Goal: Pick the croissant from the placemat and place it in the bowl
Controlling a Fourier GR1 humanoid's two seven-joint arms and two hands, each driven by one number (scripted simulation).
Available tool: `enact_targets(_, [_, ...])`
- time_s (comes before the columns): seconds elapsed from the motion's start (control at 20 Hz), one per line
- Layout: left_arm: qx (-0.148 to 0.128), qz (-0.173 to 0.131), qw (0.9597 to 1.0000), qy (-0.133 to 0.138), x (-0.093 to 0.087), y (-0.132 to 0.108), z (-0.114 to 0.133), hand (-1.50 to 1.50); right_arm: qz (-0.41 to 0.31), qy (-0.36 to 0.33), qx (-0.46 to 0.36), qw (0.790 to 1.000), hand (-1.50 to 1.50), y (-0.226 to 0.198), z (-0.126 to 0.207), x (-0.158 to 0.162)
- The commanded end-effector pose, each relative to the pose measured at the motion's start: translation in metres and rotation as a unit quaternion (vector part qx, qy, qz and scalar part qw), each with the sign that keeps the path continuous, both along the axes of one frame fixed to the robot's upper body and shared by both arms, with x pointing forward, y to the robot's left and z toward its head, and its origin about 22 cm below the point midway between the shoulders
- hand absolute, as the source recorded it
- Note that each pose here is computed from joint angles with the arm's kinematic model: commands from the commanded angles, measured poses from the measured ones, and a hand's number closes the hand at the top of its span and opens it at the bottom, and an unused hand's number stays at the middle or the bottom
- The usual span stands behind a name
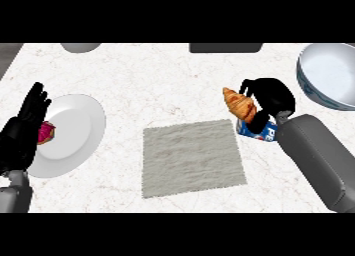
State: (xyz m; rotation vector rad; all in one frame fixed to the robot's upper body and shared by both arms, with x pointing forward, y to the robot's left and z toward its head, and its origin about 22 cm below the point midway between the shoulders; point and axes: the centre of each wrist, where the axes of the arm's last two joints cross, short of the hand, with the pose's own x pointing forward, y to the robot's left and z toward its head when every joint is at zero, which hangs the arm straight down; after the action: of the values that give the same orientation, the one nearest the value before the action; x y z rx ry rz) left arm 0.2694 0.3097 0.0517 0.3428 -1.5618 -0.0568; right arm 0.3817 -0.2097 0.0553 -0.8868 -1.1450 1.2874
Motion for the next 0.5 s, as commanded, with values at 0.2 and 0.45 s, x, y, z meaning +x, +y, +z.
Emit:
enact_targets(0.2, [0.004, 0.008, 1.0000, -0.001, -0.001, 0.008, 0.006, 0.00, -0.074, -0.221, 0.058, 0.971, 1.50, -0.032, 0.100, -0.005])
enact_targets(0.45, [0.001, 0.000, 1.0000, 0.005, 0.005, 0.001, -0.001, 0.00, -0.116, -0.260, 0.126, 0.950, 1.50, -0.058, 0.148, -0.023])
